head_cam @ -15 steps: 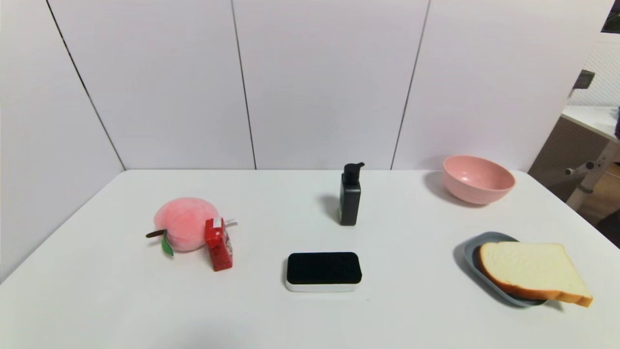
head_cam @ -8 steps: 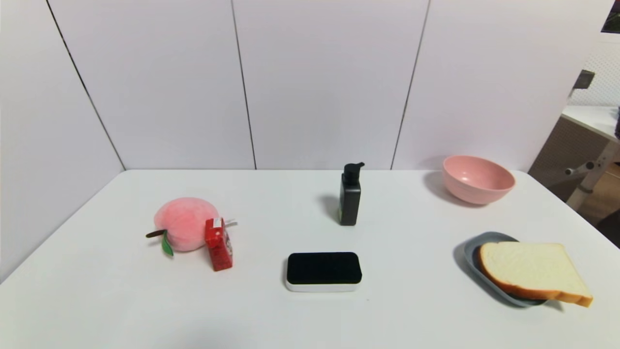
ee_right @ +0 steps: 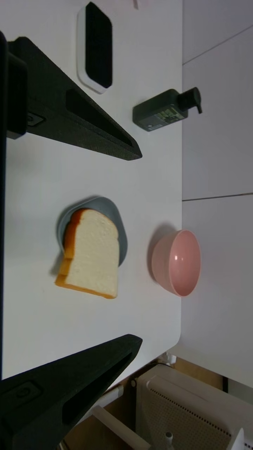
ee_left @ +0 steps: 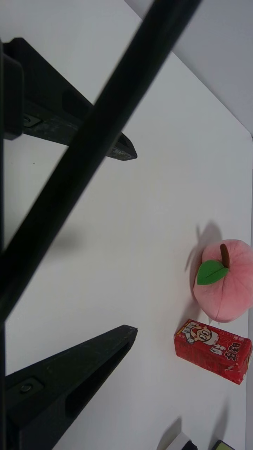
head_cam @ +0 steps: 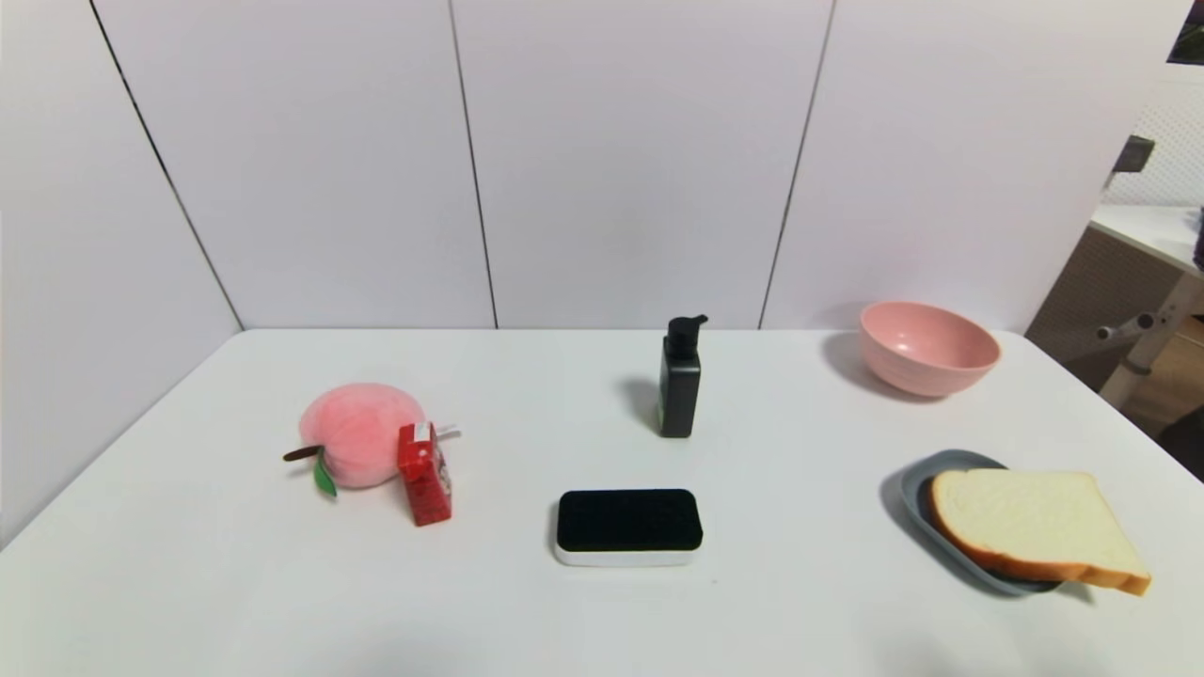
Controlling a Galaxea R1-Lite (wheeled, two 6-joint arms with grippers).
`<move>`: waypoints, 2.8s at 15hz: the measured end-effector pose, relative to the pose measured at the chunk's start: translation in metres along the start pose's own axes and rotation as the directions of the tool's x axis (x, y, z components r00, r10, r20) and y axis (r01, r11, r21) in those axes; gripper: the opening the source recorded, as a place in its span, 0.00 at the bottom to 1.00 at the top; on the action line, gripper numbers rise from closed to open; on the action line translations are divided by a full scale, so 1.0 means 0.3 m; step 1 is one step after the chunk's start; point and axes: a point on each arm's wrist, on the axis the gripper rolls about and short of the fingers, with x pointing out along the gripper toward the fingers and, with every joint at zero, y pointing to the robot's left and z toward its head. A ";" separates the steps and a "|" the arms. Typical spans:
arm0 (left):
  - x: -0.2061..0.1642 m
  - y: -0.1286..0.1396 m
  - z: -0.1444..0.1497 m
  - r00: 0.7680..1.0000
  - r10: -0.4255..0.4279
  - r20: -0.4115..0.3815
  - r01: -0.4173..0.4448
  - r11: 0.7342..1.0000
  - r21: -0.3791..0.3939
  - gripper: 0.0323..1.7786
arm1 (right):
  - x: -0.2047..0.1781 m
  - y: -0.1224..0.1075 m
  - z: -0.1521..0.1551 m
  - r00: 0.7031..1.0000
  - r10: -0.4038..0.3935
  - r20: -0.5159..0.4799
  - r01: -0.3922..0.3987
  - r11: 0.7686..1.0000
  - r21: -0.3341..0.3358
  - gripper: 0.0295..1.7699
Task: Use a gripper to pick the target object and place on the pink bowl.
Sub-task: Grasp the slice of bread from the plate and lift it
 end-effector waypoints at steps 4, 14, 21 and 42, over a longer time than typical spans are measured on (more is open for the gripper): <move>0.000 0.000 0.000 1.000 0.001 0.000 -0.001 1.000 0.000 0.95 | 0.171 0.002 0.184 0.999 -0.001 -0.045 0.002 1.000 0.020 0.97; 0.000 0.000 0.000 1.000 0.000 0.000 0.000 1.000 0.000 0.95 | 0.611 -0.067 0.152 0.895 -0.082 -0.438 0.108 0.994 0.035 0.97; 0.000 0.000 0.000 1.000 0.000 0.000 0.000 1.000 0.000 0.95 | 0.631 -0.197 0.024 0.709 -0.015 -0.705 0.116 0.989 0.096 0.97; 0.000 0.000 0.000 1.000 0.001 0.000 -0.001 1.000 0.000 0.95 | 0.727 -0.269 -0.173 0.405 0.166 -0.899 0.166 0.954 0.251 0.97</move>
